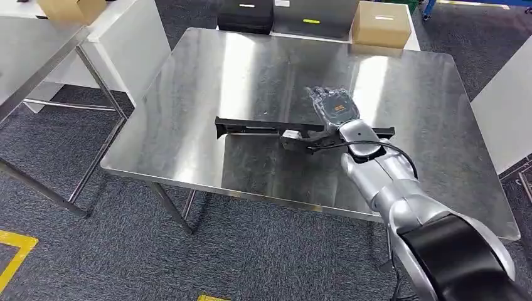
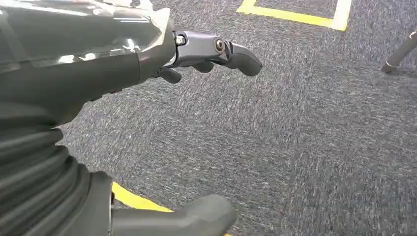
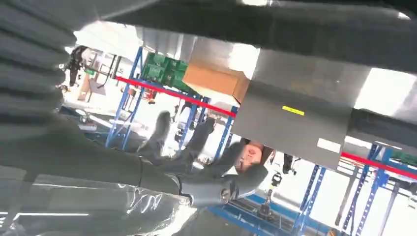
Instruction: Take the parts from the cabinet and place them on the table.
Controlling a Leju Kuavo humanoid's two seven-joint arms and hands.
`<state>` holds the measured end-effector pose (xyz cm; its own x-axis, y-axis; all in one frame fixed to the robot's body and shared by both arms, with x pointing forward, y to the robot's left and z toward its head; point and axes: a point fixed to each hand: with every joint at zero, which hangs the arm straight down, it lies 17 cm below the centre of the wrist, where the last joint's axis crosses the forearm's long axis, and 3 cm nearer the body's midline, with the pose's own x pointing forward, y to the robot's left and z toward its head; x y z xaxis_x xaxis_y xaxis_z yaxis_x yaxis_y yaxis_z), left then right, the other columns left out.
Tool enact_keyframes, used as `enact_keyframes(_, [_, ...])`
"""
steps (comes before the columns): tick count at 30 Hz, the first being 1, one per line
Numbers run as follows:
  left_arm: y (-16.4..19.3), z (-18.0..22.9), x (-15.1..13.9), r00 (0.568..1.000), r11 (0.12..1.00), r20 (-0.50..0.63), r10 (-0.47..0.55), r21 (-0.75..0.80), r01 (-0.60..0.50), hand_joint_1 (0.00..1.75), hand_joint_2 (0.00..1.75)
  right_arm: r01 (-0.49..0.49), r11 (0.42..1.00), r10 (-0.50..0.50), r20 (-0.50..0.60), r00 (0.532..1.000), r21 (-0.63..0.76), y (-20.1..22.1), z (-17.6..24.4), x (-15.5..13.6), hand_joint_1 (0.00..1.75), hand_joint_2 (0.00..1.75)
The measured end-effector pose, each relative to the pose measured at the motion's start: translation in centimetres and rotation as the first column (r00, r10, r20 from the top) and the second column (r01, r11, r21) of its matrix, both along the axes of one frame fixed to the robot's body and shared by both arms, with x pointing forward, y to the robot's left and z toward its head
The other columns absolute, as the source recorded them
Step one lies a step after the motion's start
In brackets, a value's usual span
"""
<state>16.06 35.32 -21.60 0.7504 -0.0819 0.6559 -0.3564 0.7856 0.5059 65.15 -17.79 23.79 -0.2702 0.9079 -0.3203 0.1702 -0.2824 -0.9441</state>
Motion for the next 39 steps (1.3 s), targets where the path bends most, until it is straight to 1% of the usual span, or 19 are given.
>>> enact_keyframes(9, [-0.1,-0.2,-0.2,1.000,1.000,-0.003,0.011,-0.020,-0.011,0.00,0.00,0.006,1.000,-0.006,-0.010,1.000,0.005,-0.3,-0.2,0.0,0.00,0.00])
enact_keyframes(23, [-0.2,-0.4,-0.1,0.999,0.998,0.018,0.026,-0.059,-0.025,0.00,0.00,0.094,0.996,-0.094,-0.044,0.995,0.006,-4.4,-1.1,0.5,0.00,0.00])
enact_keyframes(27, [-0.4,-0.4,0.1,0.999,0.997,0.027,0.021,-0.071,-0.019,0.00,0.00,0.159,0.987,-0.159,-0.054,0.986,-0.011,-6.8,-1.4,0.7,0.00,0.00])
enact_keyframes(29, [-0.4,-0.4,0.1,0.999,0.997,0.028,0.020,-0.073,-0.018,0.00,0.00,0.212,0.977,-0.212,-0.043,0.976,-0.019,-8.7,-1.3,0.9,0.00,0.00])
enact_keyframes(34, [-0.3,-0.4,0.1,0.999,0.997,0.029,0.022,-0.076,-0.019,0.00,0.00,0.272,0.962,-0.272,-0.031,0.962,-0.023,-11.6,-1.1,1.0,0.00,0.00])
enact_keyframes(36, [-0.2,-0.4,0.1,0.999,0.997,0.028,0.024,-0.076,-0.022,0.00,0.00,0.334,0.942,-0.334,-0.024,0.942,-0.009,-13.7,-0.8,1.0,0.00,0.00])
enact_keyframes(39, [-0.1,-0.4,0.0,0.999,0.997,0.026,0.028,-0.077,-0.026,0.00,0.00,0.398,0.918,-0.397,-0.039,0.917,0.002,-16.3,-0.4,1.0,0.00,0.00])
